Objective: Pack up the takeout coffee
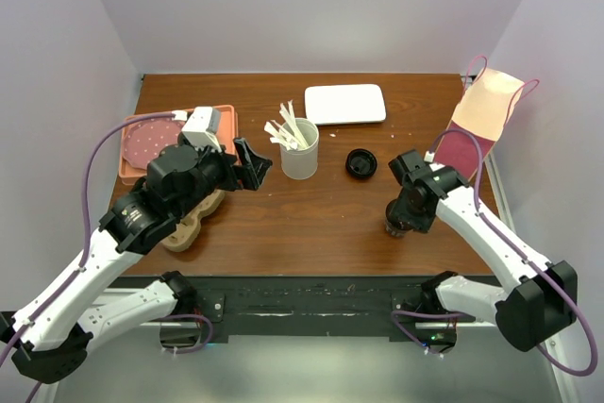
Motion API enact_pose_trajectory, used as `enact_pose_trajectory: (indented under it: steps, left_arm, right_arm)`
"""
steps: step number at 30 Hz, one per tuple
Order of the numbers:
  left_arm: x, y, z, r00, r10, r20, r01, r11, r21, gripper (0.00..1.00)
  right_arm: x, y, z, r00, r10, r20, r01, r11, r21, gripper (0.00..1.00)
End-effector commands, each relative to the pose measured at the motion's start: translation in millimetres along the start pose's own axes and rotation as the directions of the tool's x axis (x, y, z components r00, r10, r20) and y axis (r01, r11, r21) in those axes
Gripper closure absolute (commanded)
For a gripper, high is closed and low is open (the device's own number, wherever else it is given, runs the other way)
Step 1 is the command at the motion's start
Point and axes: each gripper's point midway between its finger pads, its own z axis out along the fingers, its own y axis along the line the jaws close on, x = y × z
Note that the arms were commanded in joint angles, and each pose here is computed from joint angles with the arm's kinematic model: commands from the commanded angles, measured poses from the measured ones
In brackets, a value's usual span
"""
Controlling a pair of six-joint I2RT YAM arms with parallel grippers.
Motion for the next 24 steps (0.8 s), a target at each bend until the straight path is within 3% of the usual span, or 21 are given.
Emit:
enact_pose_trajectory:
  steps: [1,5,10,18,24]
  left_arm:
    - [-10.2,-5.6,0.4,0.999,-0.01,0.042,0.009,1.0,0.019,0.01]
    - [-10.3,-6.2,1.7,0.999,-0.006,0.04,0.006,1.0,0.019,0.01]
    - [-9.0,-4.4,2.7,0.999,-0.004,0.037,0.003,1.0,0.012,0.01]
    - [-4.9,0.3,1.6,0.999,0.016,0.042,-0.016,1.0,0.007,0.01]
    - [1.2,7.6,2.0,0.999,0.022,0.038,-0.022,1.0,-0.017,0.01]
  right_arm:
    - [-9.2,2.0,7.0,0.996,0.063,0.057,-0.063,0.998,-0.001,0.5]
    - [-7.5,-0.8,11.7,0.997,0.056,0.054,-0.058,0.998,0.026,0.48]
    - [-8.2,-1.2,18.2,0.995,0.065,0.07,-0.067,0.997,0.031,0.53]
    - [-4.2,8.8,22.8,0.999,0.022,0.049,-0.021,1.0,-0.021,0.71]
    - [-7.8,46.3,14.0,0.999,-0.04,0.031,0.045,0.981,-0.187,0.84]
